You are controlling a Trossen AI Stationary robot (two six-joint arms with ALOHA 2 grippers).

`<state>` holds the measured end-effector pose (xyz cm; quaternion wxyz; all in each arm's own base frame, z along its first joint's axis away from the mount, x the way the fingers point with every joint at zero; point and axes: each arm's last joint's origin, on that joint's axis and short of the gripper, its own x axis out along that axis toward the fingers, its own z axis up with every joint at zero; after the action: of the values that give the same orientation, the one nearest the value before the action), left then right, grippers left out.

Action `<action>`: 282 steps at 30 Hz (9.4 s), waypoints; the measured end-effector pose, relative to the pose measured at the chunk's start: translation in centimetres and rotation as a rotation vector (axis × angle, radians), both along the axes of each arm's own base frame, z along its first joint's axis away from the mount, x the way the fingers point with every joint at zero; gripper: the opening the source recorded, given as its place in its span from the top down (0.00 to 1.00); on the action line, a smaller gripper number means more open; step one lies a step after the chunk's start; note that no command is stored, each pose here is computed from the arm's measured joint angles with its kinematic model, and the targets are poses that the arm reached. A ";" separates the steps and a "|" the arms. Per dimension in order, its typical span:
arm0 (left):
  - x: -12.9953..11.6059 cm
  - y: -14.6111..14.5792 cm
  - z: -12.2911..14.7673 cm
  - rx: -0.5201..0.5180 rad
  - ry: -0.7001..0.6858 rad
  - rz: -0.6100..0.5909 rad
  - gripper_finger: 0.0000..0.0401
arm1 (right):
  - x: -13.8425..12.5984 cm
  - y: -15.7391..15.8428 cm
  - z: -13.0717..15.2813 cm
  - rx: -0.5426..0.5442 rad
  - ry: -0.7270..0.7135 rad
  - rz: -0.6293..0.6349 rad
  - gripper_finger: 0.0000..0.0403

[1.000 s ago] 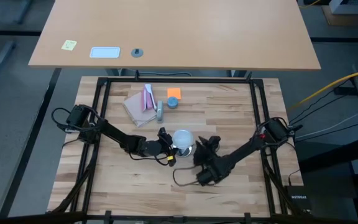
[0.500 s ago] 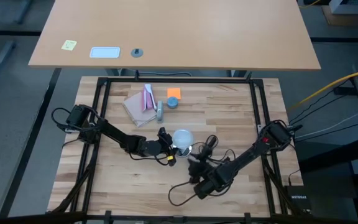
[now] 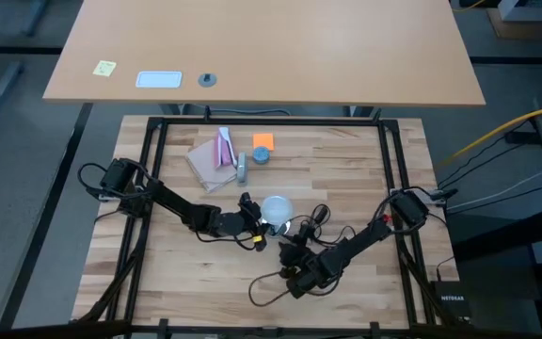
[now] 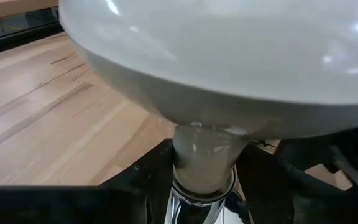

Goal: Screw lightbulb
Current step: Insert the white lightbulb into the silver lamp, then remove the white lightbulb from the silver lamp

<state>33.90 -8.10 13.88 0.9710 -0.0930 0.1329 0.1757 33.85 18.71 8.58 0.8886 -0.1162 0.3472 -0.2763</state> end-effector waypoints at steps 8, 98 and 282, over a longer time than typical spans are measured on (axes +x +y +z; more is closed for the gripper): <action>0.0 0.0 0.0 0.000 0.001 -0.001 0.60 | 0.0 -0.6 -0.2 -0.006 -0.035 -0.069 0.66; 0.0 -0.3 -0.1 -0.051 -0.002 -0.039 0.61 | -0.9 -3.9 0.3 -0.234 0.137 -0.178 0.66; -16.7 -1.9 14.1 -0.223 0.002 0.094 0.34 | -30.6 -18.6 34.2 -0.206 -0.156 0.526 0.66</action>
<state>17.21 -10.00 28.00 0.9452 -0.2065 0.1480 0.2051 3.24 0.12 42.79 0.9372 -0.2703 0.2060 -0.0784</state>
